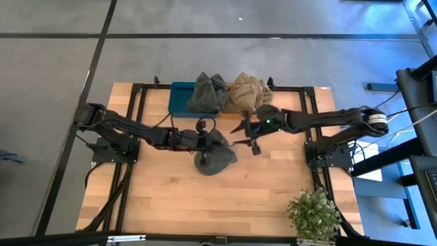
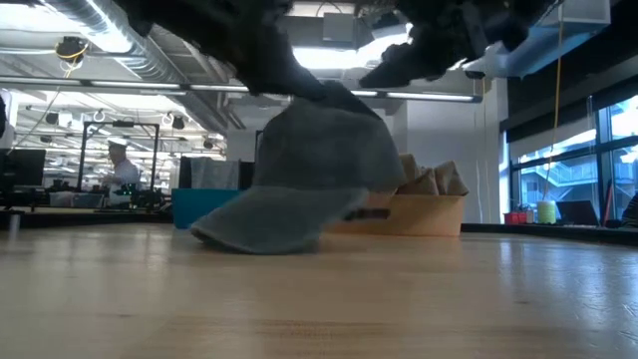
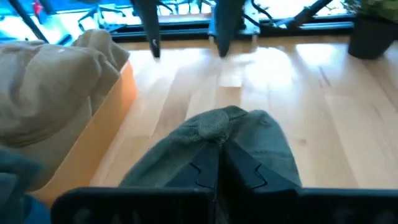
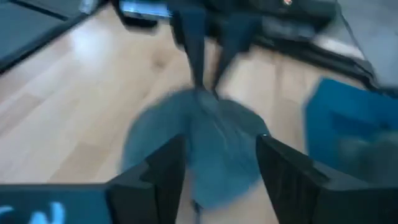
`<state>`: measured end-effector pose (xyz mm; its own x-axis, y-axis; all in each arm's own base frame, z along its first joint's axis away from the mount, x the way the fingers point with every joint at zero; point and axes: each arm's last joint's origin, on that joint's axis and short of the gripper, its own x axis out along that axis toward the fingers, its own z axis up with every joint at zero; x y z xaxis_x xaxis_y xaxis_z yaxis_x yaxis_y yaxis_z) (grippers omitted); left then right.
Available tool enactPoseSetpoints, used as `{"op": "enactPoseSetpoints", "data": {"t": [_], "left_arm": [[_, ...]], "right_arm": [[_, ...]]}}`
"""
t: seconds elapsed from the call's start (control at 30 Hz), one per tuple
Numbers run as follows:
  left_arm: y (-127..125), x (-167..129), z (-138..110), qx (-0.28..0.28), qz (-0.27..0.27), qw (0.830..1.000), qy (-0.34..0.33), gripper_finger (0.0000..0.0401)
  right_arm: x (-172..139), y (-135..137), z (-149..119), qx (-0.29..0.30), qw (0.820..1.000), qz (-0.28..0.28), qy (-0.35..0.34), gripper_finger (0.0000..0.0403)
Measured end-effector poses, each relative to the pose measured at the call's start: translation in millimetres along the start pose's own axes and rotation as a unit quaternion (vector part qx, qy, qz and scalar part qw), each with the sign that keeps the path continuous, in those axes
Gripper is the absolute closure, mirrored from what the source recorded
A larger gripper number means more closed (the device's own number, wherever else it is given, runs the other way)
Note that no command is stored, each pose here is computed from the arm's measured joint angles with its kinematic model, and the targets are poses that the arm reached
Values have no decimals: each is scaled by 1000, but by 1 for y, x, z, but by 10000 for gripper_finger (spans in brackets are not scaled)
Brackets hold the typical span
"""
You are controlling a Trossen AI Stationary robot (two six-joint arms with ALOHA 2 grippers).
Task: Pick & Place hat
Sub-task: Put the black cap into the blue bin
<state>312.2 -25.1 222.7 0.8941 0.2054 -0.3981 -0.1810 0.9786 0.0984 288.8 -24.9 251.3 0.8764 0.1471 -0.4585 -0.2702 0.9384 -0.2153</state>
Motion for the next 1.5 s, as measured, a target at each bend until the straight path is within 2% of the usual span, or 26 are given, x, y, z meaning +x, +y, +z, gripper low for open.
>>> {"op": "enactPoseSetpoints", "data": {"t": [0.1,0.2,0.4,0.57,0.73,0.87,1.1,1.3,1.5], "left_arm": [[9,-17,13,9,-7,1000,-17,397],[24,-39,25,37,-16,999,-32,397],[64,-88,41,80,-18,995,-56,397],[97,-123,53,125,23,989,-72,397],[122,-146,70,202,70,971,-104,397],[141,-152,72,237,65,965,-88,397],[178,-149,62,245,71,966,-31,397],[207,-127,46,274,84,957,30,397],[226,-96,29,324,64,941,74,397]], "right_arm": [[-17,3,2,12,1000,-4,27,193],[-31,6,5,22,999,-4,26,186],[-36,7,6,24,999,-3,30,185],[-33,7,4,26,999,-1,35,185],[-32,6,5,36,999,-4,30,185],[-32,6,5,45,999,-4,29,185],[-32,6,5,71,997,-6,26,185],[-31,4,10,79,997,-13,2,185],[-32,3,14,74,997,-19,-17,185]]}}
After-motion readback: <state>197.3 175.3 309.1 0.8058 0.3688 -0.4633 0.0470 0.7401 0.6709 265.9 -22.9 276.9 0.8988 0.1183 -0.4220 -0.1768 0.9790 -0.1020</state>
